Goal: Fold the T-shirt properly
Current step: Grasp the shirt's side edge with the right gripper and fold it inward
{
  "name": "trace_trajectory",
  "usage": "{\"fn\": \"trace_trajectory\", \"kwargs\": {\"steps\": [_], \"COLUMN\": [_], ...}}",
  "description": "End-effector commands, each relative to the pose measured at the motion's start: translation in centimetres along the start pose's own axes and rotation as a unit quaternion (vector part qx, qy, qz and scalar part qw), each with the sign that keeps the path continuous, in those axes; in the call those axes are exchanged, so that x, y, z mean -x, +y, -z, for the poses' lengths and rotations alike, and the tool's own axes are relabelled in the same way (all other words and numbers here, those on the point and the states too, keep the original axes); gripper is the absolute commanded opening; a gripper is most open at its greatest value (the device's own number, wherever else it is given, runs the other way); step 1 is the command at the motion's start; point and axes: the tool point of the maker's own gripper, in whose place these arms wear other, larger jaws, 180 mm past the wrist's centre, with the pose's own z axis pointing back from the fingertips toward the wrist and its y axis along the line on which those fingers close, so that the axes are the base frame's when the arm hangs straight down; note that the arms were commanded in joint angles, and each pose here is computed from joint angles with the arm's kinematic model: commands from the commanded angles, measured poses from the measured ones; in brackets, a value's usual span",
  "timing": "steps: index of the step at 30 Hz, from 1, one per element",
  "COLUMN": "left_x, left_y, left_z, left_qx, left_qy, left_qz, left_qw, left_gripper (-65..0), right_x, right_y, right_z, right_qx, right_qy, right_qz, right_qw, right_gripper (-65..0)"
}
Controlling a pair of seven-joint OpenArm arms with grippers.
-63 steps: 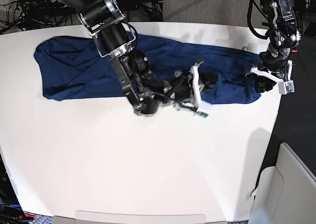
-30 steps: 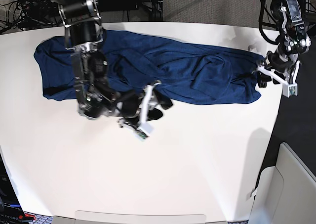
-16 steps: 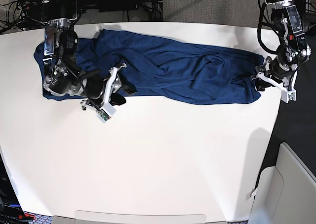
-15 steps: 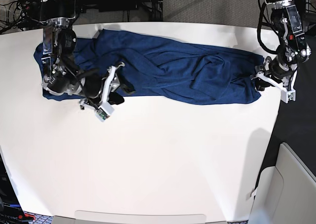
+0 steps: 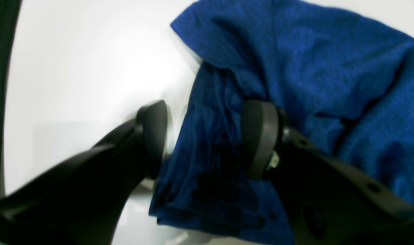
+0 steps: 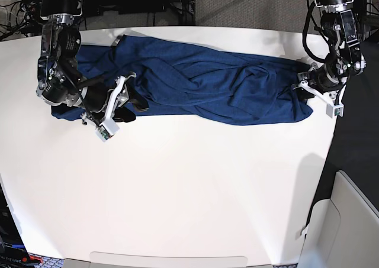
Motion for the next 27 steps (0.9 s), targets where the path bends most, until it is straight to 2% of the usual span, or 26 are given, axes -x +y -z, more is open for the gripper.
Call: {"fn": "trace_trajectory", "kwargs": {"steps": [1, 6, 13, 16, 19, 24, 27], "left_x": [0.6, 0.9, 2.3, 2.7, 3.0, 2.9, 2.5], "left_y": [0.6, -0.4, -2.7, -3.3, -4.0, -3.9, -3.5], "left_z": [0.0, 0.1, -0.5, -0.5, -0.3, -0.3, -0.5], "left_qx": [-0.008, 0.006, 0.069, 0.086, 0.094, 0.093, 0.088], "left_qy": [0.016, 0.017, 0.056, 0.059, 0.060, 0.058, 0.054], "left_qz": [0.000, 0.003, 0.111, 0.132, 0.127, 0.125, 0.127], "left_qw": [1.000, 1.000, 0.990, 0.986, 0.986, 0.986, 0.987], "left_gripper": [-31.0, -31.0, -33.0, -37.8, -45.1, -64.4, -64.6], "right_x": [-1.6, -1.5, -1.5, -1.5, -1.5, -1.0, -0.5], "right_y": [-0.2, -0.4, -0.4, -0.4, -0.4, -0.4, -1.1], "right_z": [-0.6, -0.7, -0.7, -0.7, -0.7, -0.8, -1.8], "right_qx": [0.001, 0.003, 0.004, 0.004, 0.004, 0.005, 0.022], "right_qy": [-0.024, -0.024, -0.023, -0.023, -0.023, -0.021, -0.025], "right_qz": [-0.014, -0.014, -0.013, -0.013, -0.013, -0.008, 0.003], "right_qw": [0.9996, 0.9996, 0.9996, 0.9996, 0.9996, 0.9997, 0.9994], "right_gripper": [-37.1, -37.1, -37.1, -37.1, -37.1, -37.1, -37.1]}}
